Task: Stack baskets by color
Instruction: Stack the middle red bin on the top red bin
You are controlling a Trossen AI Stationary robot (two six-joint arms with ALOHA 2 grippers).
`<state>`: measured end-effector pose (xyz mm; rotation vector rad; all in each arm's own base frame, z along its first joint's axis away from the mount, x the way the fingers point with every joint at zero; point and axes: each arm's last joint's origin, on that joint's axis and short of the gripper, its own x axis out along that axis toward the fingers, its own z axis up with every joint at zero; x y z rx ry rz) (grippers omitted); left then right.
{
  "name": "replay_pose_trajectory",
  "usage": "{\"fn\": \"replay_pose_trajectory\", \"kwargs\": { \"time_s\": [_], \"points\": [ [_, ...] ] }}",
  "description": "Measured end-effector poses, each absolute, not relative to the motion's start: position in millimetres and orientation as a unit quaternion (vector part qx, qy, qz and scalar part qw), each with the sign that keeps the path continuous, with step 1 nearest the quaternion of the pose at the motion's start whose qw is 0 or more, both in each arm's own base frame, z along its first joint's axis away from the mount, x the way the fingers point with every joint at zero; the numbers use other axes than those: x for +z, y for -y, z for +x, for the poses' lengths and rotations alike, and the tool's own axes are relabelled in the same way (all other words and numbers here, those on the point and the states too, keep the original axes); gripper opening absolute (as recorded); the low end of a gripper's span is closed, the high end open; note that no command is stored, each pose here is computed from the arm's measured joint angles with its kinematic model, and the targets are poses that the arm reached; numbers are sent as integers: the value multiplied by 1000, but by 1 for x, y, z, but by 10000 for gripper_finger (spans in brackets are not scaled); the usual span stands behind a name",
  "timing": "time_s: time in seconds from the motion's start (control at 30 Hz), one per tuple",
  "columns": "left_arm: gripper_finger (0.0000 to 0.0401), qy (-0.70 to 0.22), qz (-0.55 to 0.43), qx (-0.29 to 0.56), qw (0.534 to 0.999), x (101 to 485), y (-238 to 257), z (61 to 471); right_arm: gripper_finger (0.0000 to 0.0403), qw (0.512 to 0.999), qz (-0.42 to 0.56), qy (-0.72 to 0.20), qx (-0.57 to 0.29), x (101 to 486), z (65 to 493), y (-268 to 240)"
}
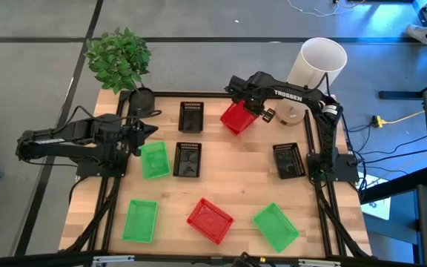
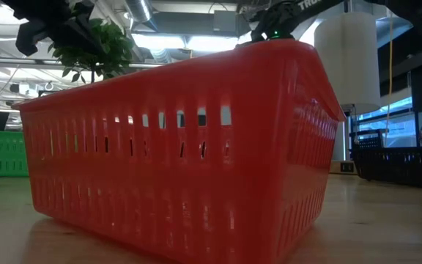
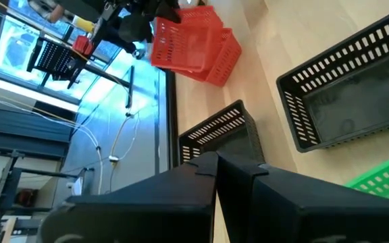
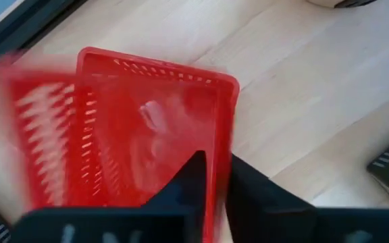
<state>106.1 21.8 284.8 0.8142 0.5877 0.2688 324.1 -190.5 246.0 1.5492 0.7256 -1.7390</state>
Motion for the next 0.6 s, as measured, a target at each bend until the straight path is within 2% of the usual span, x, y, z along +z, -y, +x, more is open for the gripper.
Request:
{"fn": "replay_pose_trajectory", "kwargs": {
  "time_s": [0.27, 0.6],
  "points": [
    [0, -281, 389, 128, 868, 285, -22, 106, 107, 350, 589, -276, -674, 246, 324, 191],
    [0, -281, 389, 128, 868, 285, -22, 106, 114, 367, 580, -292, -666, 246, 329, 183]
  ]
}}
